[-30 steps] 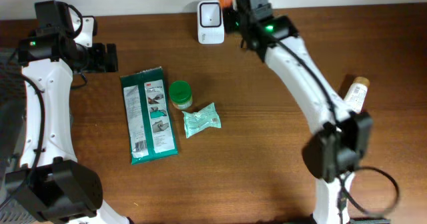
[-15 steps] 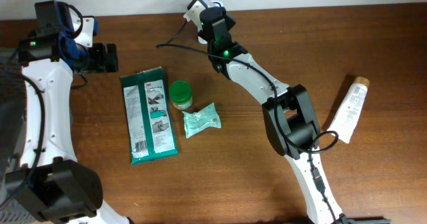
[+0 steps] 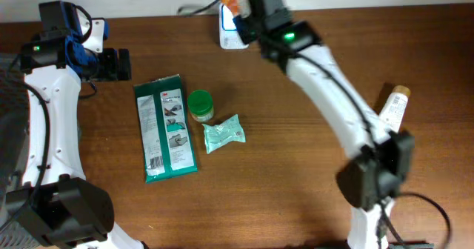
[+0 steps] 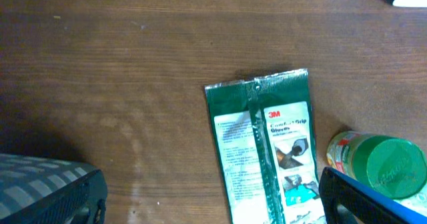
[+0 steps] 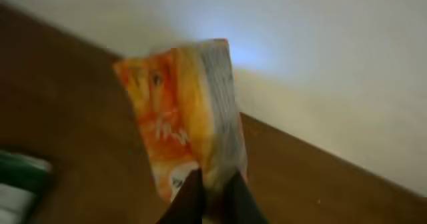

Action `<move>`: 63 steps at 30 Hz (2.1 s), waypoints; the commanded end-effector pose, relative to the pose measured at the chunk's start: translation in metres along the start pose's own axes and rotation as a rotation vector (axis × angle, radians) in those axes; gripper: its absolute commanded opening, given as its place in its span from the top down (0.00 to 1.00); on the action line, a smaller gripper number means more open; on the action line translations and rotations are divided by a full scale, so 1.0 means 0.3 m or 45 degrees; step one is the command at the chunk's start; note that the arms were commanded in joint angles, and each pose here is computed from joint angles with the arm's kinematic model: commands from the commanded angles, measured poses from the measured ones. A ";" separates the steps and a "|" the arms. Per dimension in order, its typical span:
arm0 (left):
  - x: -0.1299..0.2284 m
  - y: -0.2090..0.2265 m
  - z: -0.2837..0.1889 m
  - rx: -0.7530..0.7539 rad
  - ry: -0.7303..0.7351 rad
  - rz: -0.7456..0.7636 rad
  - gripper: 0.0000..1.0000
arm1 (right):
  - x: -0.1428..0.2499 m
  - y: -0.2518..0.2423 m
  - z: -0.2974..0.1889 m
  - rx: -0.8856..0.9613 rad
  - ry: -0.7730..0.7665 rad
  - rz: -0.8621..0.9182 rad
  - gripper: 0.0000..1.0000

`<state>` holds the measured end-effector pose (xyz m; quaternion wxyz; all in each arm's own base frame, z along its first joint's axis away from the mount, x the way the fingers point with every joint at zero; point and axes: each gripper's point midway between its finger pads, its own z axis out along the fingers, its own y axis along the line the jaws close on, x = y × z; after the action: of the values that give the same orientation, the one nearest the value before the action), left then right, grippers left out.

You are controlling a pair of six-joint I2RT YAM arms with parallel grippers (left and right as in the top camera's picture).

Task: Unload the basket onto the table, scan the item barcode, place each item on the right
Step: 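Carry the orange pack right and place it beside the white tube, then grasp the light green wipes packet with the right gripper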

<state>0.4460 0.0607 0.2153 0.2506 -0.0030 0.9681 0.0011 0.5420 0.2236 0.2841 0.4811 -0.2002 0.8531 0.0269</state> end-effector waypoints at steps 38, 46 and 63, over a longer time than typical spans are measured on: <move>-0.001 -0.002 0.006 0.013 0.004 0.017 0.01 | 0.927 0.639 0.011 -0.214 1.195 0.599 0.96; -0.001 -0.002 0.006 0.013 0.004 0.017 0.01 | 0.882 0.271 0.010 -0.366 1.209 0.268 0.95; -0.001 -0.002 0.006 0.013 0.004 0.018 0.01 | 1.050 0.198 -0.139 -0.103 1.705 0.462 0.92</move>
<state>0.4460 0.0608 0.2153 0.2505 -0.0028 0.9681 0.0014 0.3304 0.2118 0.0350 -0.1691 -0.0546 0.9831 0.0444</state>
